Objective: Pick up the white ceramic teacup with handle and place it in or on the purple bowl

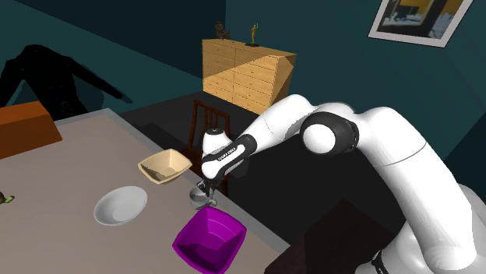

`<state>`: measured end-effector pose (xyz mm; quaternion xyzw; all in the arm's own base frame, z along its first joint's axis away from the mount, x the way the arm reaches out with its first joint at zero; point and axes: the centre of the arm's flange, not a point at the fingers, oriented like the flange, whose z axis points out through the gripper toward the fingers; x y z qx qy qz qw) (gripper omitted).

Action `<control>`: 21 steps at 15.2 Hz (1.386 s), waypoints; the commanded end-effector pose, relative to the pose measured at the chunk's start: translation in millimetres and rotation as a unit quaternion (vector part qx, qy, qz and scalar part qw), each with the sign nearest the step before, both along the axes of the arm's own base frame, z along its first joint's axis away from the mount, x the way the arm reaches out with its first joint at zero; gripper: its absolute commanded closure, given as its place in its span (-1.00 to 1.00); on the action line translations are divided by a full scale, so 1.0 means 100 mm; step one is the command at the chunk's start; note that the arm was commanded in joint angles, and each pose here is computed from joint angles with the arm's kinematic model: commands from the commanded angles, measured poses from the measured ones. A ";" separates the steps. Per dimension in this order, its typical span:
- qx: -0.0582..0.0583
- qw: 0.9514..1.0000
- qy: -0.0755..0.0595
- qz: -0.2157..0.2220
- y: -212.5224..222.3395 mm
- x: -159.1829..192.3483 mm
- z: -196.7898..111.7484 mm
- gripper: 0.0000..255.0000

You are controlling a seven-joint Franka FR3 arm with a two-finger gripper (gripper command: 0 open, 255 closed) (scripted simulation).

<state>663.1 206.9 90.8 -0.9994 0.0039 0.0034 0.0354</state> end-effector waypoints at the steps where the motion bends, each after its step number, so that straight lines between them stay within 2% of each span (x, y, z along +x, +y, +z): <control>1: 0.000 1.000 0.000 0.000 0.00 0.00 0.00 1.00; 5: 0.000 1.000 0.000 0.000 0.00 0.00 0.00 1.00; 21: 0.000 1.000 0.000 0.000 0.00 0.00 0.85 1.00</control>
